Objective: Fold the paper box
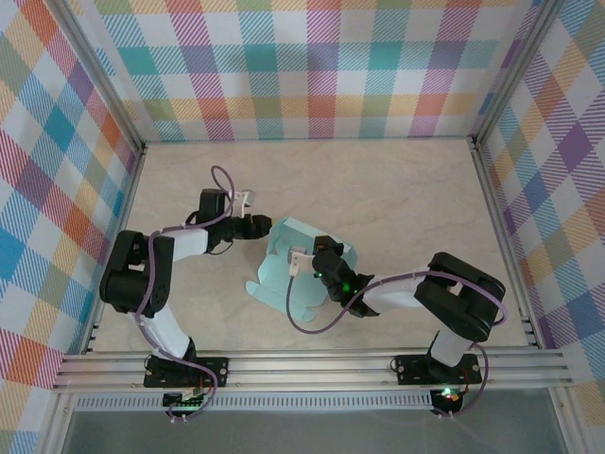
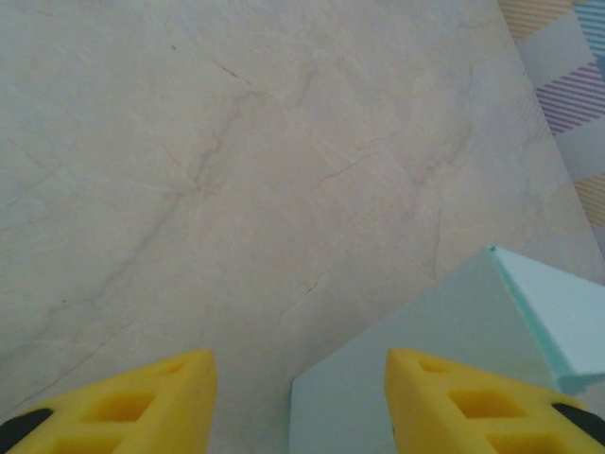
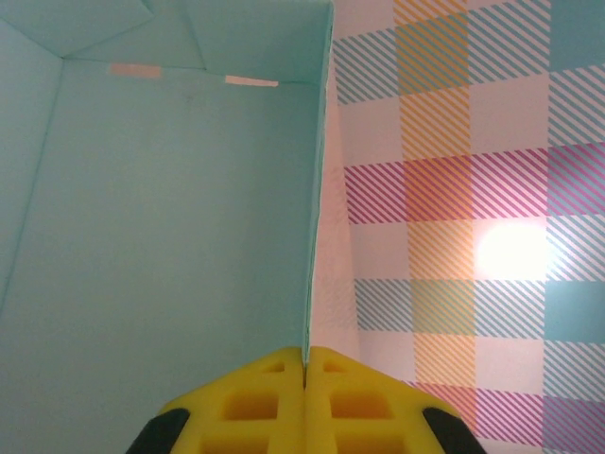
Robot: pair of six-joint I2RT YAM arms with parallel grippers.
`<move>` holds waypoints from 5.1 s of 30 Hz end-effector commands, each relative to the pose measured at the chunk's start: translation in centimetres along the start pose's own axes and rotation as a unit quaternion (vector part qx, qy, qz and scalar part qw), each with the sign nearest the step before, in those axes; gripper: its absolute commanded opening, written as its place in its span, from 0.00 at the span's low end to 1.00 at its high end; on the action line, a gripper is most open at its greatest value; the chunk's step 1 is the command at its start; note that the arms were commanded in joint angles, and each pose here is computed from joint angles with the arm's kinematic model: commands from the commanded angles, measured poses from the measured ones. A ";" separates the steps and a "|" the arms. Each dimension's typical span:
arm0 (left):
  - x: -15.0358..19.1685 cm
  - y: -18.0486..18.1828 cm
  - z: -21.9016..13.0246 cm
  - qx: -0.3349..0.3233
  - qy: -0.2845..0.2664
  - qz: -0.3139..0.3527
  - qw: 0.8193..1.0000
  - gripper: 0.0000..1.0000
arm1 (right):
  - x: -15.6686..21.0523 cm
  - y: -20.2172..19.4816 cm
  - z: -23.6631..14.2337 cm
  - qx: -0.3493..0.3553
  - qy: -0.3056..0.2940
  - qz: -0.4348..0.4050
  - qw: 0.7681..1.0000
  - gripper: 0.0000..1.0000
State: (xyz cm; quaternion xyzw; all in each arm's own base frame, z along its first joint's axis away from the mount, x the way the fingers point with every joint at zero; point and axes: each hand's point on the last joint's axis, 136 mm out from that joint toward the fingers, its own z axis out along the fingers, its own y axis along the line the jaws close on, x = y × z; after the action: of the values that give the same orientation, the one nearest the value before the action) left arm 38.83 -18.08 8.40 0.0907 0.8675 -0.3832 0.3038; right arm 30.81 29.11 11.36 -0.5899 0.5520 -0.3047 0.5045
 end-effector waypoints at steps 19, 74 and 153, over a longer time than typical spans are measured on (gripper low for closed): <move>0.3 -3.0 0.2 0.041 0.007 0.036 0.998 0.44 | 1.2 1.7 0.2 -0.066 0.012 0.027 0.997 0.00; 1.8 -4.1 -0.2 0.153 -0.009 0.094 0.984 0.87 | 2.2 2.0 0.1 -0.081 0.033 0.027 0.996 0.00; 5.3 -4.7 -0.3 0.152 0.051 0.083 0.984 0.53 | 1.8 0.7 0.5 0.035 0.048 -0.087 0.994 0.00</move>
State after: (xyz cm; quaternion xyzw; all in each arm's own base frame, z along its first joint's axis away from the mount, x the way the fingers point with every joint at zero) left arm 33.29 -21.53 7.89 0.2111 0.8052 -0.4843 0.2695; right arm 31.65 27.67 10.85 -0.5908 0.5368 -0.3634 0.4804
